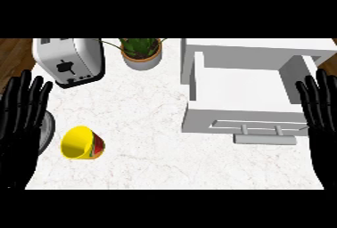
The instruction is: Pick up the cup, place it into the drawer and close the drawer
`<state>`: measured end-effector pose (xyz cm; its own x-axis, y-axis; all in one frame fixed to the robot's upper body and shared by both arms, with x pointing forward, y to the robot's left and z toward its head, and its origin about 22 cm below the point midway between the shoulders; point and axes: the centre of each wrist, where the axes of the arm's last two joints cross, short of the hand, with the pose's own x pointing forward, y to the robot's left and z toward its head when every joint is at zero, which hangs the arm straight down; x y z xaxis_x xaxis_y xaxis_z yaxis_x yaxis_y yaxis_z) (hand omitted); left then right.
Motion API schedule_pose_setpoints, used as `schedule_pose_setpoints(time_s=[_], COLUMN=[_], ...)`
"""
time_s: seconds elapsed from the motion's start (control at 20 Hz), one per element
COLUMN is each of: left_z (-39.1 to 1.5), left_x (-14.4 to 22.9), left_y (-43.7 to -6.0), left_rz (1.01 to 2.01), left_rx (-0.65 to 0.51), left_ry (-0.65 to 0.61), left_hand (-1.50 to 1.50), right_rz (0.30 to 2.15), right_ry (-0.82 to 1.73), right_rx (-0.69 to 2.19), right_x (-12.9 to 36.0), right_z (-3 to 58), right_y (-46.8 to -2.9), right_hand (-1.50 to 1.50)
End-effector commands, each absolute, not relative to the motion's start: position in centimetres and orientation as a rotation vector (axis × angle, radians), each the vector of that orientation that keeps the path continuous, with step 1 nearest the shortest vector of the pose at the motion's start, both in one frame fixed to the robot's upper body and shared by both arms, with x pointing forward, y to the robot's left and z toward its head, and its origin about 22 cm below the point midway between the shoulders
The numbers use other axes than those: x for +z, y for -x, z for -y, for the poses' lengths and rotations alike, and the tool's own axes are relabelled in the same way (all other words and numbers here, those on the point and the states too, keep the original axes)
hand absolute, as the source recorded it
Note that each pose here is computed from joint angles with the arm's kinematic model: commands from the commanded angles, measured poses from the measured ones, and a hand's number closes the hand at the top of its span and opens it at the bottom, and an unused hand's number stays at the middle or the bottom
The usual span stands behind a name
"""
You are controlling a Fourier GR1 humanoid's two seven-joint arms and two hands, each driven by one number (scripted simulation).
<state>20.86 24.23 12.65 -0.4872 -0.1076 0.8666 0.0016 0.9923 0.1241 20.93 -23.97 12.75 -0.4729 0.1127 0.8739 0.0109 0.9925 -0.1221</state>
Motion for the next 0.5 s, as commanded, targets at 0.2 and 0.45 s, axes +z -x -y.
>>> schedule_pose_setpoints(time_s=[0.2,0.45], left_z=[-26.5,-31.7], left_x=[13.6,9.1], left_y=[-20.9,-21.4], left_rz=[2.075,1.796], left_rx=[-0.447,-0.287], left_ry=[0.467,0.623], left_hand=[-1.5,-1.5], right_rz=[2.133,1.949], right_ry=[0.062,-0.062], right_rx=[0.109,0.26], right_x=[13.7,12.4], right_z=[23.6,23.8], right_y=[-21.0,-21.8], right_hand=[-1.5,-1.5])
